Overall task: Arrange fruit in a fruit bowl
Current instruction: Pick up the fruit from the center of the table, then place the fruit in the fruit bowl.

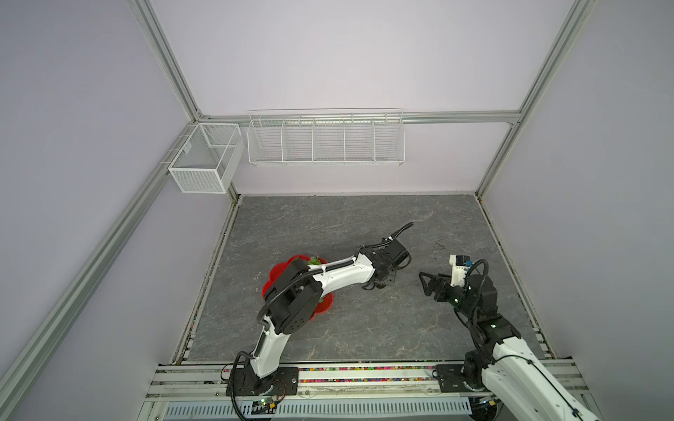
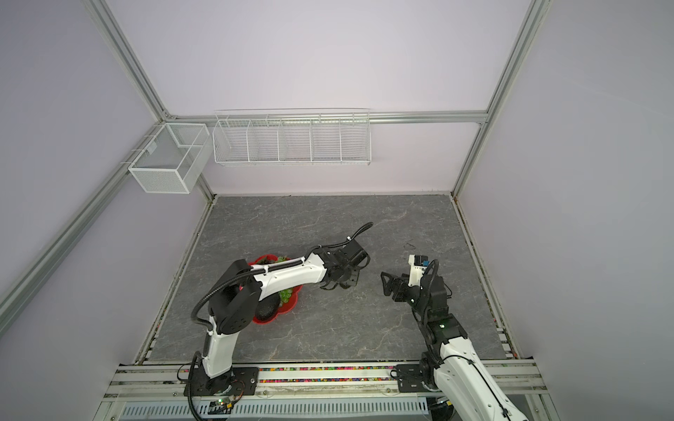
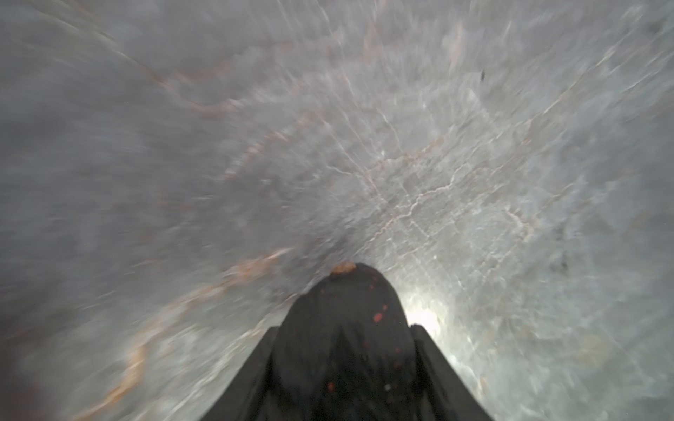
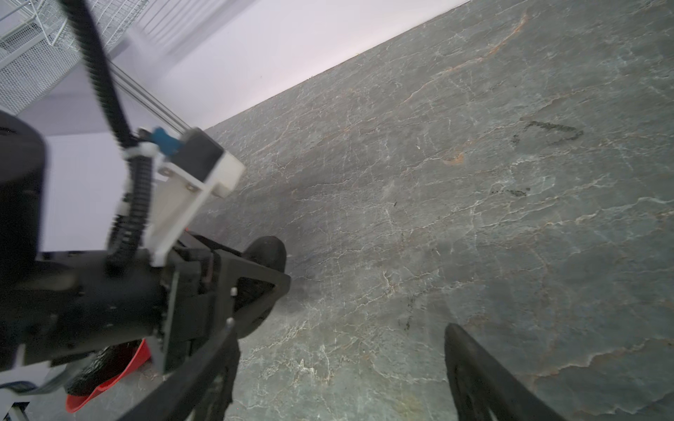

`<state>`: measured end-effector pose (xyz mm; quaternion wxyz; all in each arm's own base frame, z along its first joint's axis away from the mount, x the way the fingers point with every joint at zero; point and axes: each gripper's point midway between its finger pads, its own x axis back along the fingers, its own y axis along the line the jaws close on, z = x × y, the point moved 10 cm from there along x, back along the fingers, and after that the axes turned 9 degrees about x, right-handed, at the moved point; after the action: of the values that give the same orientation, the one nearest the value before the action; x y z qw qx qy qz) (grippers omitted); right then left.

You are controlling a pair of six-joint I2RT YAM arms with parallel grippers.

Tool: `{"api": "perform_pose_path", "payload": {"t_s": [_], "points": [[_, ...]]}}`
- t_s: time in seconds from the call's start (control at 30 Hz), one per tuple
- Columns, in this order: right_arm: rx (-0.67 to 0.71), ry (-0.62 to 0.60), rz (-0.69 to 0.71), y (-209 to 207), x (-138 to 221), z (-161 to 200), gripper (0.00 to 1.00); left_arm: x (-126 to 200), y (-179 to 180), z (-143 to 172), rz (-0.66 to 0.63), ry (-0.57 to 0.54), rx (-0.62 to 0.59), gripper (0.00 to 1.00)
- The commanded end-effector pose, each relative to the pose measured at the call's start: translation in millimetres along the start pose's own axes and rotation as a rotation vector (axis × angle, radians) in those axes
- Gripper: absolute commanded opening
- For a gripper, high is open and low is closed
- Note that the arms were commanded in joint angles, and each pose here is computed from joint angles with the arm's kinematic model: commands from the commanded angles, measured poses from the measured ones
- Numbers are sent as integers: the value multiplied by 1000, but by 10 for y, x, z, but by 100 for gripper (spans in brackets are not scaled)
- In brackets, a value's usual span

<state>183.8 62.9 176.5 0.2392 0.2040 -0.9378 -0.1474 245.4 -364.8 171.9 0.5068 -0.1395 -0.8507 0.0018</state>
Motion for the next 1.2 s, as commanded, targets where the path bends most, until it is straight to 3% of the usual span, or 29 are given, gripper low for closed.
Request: {"api": "perform_pose_path", "payload": {"t_s": [0.0,0.23,0.43,0.57,0.93,1.03,1.17], "points": [[36,-12,-122,85,-72,-19,89,378,220,-127,-73,-112,9,36],[119,129,-517,558,-441,22,89,718,933,-69,-177,-162,115,35],[178,185,-769,981,-576,106,88,953,1738,149,-396,-144,234,36],[233,197,-783,1078,-547,129,88,1071,2115,280,-527,-163,295,36],[280,207,-713,1046,-521,135,88,911,2367,507,-547,-15,371,38],[281,206,-709,1046,-518,132,89,893,2399,594,-557,1,386,46],[281,206,-702,1040,-517,129,89,966,2394,597,-503,-49,409,65]]}}
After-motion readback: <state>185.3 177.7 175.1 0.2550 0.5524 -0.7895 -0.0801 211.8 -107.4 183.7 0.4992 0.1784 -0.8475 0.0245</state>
